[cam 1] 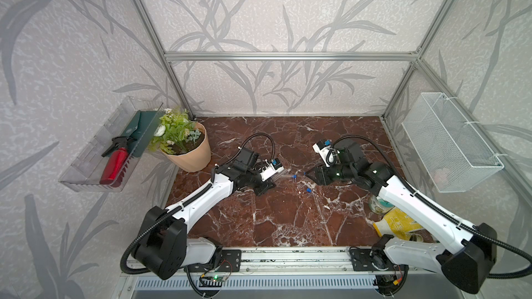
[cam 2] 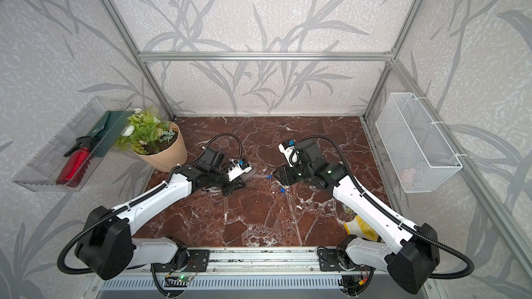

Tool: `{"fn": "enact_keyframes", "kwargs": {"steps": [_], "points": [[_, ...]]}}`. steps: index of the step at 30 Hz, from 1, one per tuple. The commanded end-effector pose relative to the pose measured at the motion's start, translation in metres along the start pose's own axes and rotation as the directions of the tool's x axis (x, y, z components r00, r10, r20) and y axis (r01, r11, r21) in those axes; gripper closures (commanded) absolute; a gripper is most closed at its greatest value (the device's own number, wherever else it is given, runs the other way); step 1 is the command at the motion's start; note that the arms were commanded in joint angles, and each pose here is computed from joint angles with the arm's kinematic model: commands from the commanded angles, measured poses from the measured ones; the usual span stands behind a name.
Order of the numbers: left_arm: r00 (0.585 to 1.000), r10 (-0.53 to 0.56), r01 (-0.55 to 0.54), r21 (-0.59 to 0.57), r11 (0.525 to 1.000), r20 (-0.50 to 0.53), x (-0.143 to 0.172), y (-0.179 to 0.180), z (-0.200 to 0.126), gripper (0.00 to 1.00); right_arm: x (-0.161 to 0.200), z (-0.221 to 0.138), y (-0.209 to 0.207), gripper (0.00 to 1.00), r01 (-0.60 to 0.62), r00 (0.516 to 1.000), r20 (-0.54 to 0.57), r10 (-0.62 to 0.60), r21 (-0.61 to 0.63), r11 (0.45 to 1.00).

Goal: Insert stoppers into test tubes
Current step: Pick up the stopper from the center of the board.

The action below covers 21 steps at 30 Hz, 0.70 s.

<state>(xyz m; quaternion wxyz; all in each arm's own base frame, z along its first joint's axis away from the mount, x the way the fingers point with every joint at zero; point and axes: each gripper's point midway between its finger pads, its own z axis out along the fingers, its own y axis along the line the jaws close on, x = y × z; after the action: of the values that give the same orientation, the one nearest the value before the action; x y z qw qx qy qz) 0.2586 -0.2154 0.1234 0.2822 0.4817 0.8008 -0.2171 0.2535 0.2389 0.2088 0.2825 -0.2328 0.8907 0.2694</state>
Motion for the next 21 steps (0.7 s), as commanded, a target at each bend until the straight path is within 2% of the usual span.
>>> {"fn": "enact_keyframes", "kwargs": {"steps": [1,5,9,13,17,21], "points": [[0.999,-0.034,0.033,-0.115,0.993,-0.010,0.002,0.017,-0.004,1.00,0.035,0.002,-0.029,0.47,0.246,0.953,-0.211,-0.218,0.117,0.962],[0.997,-0.075,0.070,-0.177,0.982,-0.017,0.005,0.028,-0.007,1.00,0.050,0.022,-0.043,0.49,0.372,0.886,-0.344,-0.312,0.125,0.920],[0.989,-0.145,0.135,-0.239,0.962,-0.024,0.008,0.038,-0.010,1.00,0.069,0.052,-0.041,0.50,0.365,0.842,-0.453,-0.292,0.079,0.928],[0.985,-0.168,0.157,-0.256,0.954,-0.021,0.011,0.039,-0.012,1.00,0.080,0.077,-0.051,0.51,0.324,0.818,-0.529,-0.224,0.103,0.941],[0.986,-0.168,0.157,-0.268,0.951,-0.018,0.012,0.039,-0.014,1.00,0.077,0.095,-0.055,0.51,0.307,0.830,-0.519,-0.205,0.117,0.944],[0.986,-0.164,0.152,-0.275,0.949,-0.020,0.014,0.039,-0.016,1.00,0.083,0.116,-0.063,0.52,0.294,0.810,-0.560,-0.177,0.127,0.947]]}}
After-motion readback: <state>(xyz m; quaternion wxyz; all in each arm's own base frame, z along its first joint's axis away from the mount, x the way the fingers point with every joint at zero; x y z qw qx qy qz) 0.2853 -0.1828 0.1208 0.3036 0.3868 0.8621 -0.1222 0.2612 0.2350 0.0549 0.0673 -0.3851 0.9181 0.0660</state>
